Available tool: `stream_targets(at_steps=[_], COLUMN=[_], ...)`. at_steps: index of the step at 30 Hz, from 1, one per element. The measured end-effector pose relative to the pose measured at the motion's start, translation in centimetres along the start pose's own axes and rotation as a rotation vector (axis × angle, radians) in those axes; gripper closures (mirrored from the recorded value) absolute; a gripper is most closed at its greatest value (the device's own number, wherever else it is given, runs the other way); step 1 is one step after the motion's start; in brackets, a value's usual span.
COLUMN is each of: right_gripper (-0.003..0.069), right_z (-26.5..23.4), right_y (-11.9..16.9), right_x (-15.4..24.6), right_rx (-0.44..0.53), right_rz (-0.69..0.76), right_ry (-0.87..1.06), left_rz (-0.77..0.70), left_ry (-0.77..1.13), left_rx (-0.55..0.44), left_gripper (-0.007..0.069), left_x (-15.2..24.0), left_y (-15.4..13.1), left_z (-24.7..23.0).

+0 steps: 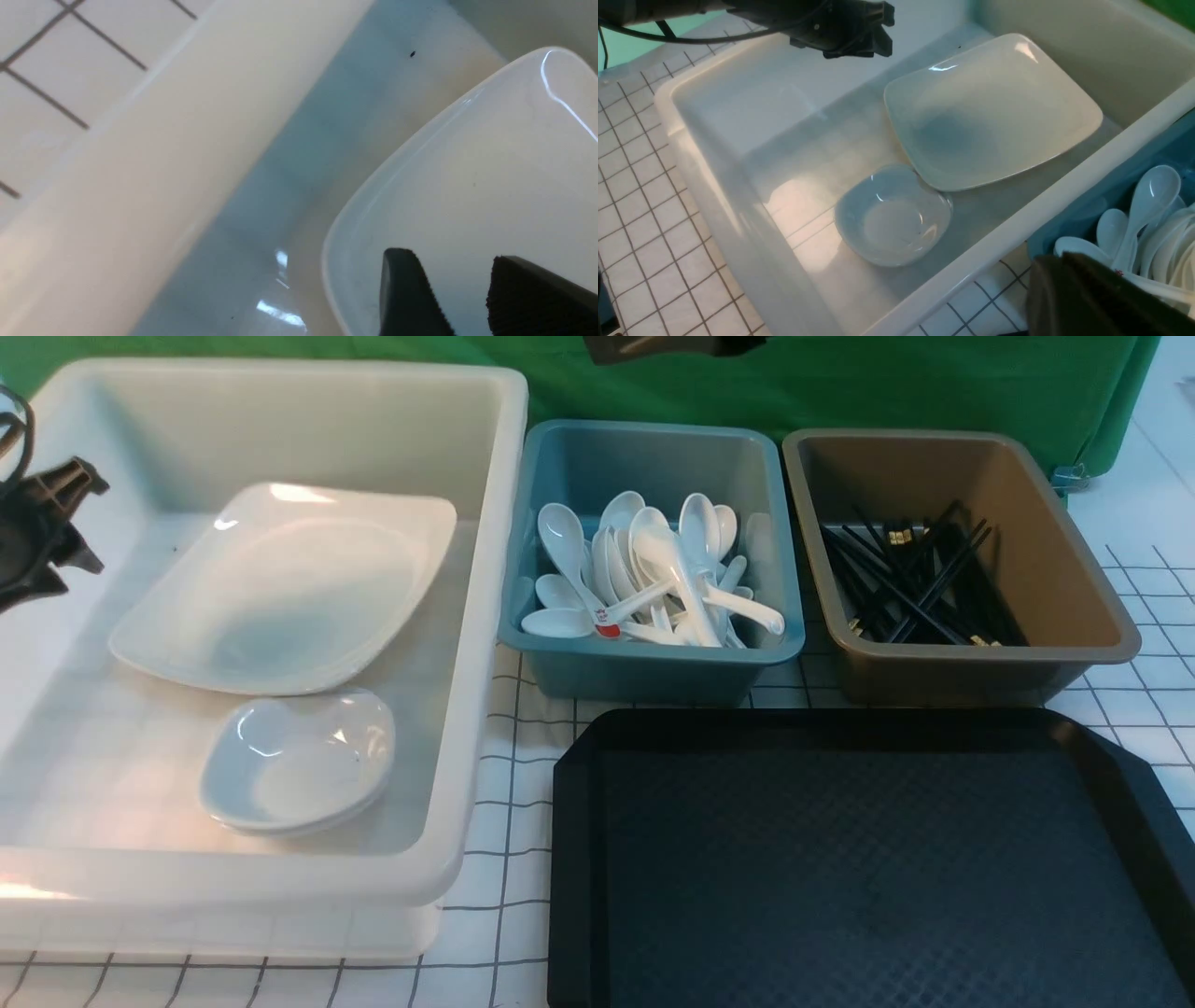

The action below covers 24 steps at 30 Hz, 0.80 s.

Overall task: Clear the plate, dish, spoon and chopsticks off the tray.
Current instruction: Use the left arm to put the plate into the large storage box on the left

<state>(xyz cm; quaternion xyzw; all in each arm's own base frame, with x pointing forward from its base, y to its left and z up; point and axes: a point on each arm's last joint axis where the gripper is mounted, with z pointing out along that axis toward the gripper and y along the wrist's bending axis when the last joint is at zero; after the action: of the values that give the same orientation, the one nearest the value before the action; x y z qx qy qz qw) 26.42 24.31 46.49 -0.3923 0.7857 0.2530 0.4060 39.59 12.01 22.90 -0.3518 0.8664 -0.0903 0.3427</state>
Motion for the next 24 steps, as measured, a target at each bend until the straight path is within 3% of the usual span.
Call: stream_targets(at_steps=[3,8,12,14,17,23,24], right_gripper=[0.0650,0.0646,0.0643,0.0643,0.0641,0.0640,0.0640], right_z=[0.0,0.0,0.0,0.0,0.0,-1.6,-3.2], right_y=[0.0,0.0,0.0,-0.2,-0.7,-1.9,-2.2], right_x=[0.0,0.0,-0.1,-0.2,-0.3,-0.5,-0.7], right_rx=[0.000,0.000,0.002,0.019,0.073,0.258,0.332], right_rz=[0.000,0.001,0.001,-0.007,-0.035,-0.119,-0.140], right_ry=[0.000,0.000,-0.006,-0.025,-0.030,-0.011,-0.018], left_rz=[-0.002,0.019,0.095,0.162,0.240,0.455,0.550], left_ry=[0.029,0.091,0.129,0.140,0.115,0.032,0.011], left_rx=[-0.016,-0.033,-0.029,0.004,0.070,0.241,0.290], left_gripper=[0.0311,0.0314,0.0382,0.0484,0.0594,0.0631,0.0632], left_x=[0.3,0.8,1.1,1.0,0.6,0.6,1.3], left_y=[0.1,0.3,0.2,-0.3,-1.3,-4.4,-5.9], left_z=[0.0,-0.1,-0.5,-1.7,-4.0,-10.4,-12.6])
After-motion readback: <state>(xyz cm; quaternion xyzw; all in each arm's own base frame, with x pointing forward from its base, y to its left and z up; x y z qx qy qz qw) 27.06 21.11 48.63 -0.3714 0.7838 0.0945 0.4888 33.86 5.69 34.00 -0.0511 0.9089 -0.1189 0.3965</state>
